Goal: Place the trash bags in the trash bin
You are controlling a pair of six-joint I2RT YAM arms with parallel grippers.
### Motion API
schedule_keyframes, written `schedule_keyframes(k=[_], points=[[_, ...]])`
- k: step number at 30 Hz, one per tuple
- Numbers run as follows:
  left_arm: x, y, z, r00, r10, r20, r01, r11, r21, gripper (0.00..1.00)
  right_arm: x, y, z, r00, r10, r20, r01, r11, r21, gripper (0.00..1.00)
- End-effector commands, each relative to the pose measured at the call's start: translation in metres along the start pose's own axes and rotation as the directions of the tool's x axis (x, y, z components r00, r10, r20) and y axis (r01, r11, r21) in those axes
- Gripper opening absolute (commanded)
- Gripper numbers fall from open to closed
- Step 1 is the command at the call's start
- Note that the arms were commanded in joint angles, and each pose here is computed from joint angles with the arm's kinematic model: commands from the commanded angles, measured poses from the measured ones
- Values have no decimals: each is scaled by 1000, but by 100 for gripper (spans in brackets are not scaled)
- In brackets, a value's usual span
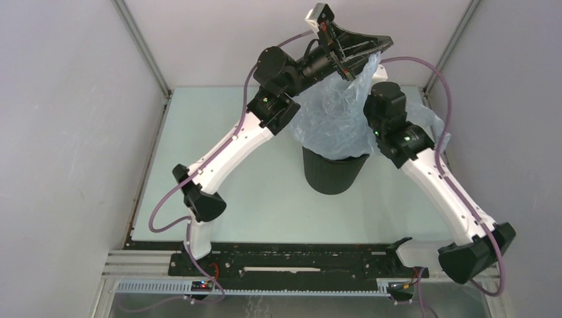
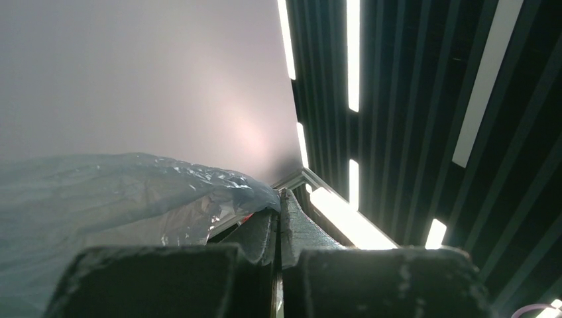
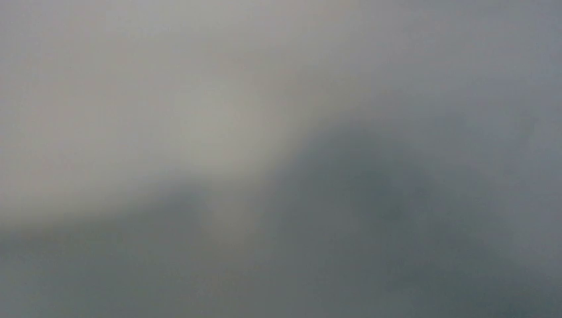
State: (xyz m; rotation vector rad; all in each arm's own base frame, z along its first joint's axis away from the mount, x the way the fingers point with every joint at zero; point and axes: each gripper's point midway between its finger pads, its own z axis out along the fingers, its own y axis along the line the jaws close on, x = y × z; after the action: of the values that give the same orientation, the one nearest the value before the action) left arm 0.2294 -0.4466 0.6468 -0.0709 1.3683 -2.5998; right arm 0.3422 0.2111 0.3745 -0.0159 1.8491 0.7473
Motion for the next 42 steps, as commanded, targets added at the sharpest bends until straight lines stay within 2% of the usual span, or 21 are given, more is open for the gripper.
schedule_keyframes(k=[1, 3, 5, 8, 11, 12, 14, 15, 16, 19, 20, 24, 28, 31, 33, 38, 42], points=[[21, -32, -9, 998, 39, -44, -37, 998, 51, 0, 11, -15, 26, 999, -37, 10, 36, 997, 75, 99], [20, -30, -11, 998, 52, -40, -50, 998, 43, 0, 20, -28, 30, 999, -44, -5, 44, 987, 157, 96], [20, -28, -13, 997, 73, -35, -72, 997, 25, 0, 28, -45, 29, 999, -31, -27, 36, 971, 237, 84], [15, -25, -18, 994, 106, -19, -106, 994, -6, 0, 42, -69, 23, 997, -2, -71, 25, 948, 318, 43], [8, -21, -24, 993, 122, -3, -122, 992, -25, 0, 48, -92, 8, 996, -6, -85, 41, 907, 418, 14], [6, -18, -27, 992, 129, 1, -129, 991, -36, 0, 47, -100, 0, 996, -9, -88, 48, 891, 451, 9], [0, -20, -33, 988, 155, 11, -154, 987, -51, 0, 36, -98, -13, 996, -43, -74, 71, 896, 439, 7], [-1, -23, -37, 985, 173, 15, -172, 984, -54, 0, 26, -93, -22, 997, -59, -56, 77, 907, 415, 7], [-4, -26, -40, 981, 192, 23, -191, 980, -62, 0, 17, -85, -31, 997, -71, -39, 81, 922, 379, 13], [-13, -30, -51, 969, 242, 47, -237, 967, -92, 0, 2, -36, -57, 994, -70, -79, 82, 984, 156, 51], [-15, -29, -53, 967, 247, 53, -241, 965, -99, 0, 0, -20, -69, 992, -73, -100, 82, 993, 90, 59], [-24, -25, -60, 965, 254, 64, -246, 963, -106, 0, -6, 3, -116, 989, -60, -132, 65, 997, 31, 80], [-33, -25, -67, 958, 272, 86, -261, 958, -122, 0, -29, -3, -173, 997, -74, -34, 78, 988, 130, 90], [-35, -25, -68, 958, 272, 87, -261, 957, -124, 0, -47, -44, -226, 993, -42, 108, -3, 922, 388, 96], [-35, -24, -68, 960, 267, 85, -255, 959, -124, 0, -45, -68, -254, 986, -43, 163, -45, 864, 502, 98], [-33, -32, -67, 962, 258, 88, -249, 964, -99, 0, -25, -107, -277, 982, -70, 175, -62, 756, 652, 99], [-33, -35, -67, 963, 257, 85, -249, 964, -95, 0, -4, -110, -264, 985, -41, 168, -72, 785, 615, 100]])
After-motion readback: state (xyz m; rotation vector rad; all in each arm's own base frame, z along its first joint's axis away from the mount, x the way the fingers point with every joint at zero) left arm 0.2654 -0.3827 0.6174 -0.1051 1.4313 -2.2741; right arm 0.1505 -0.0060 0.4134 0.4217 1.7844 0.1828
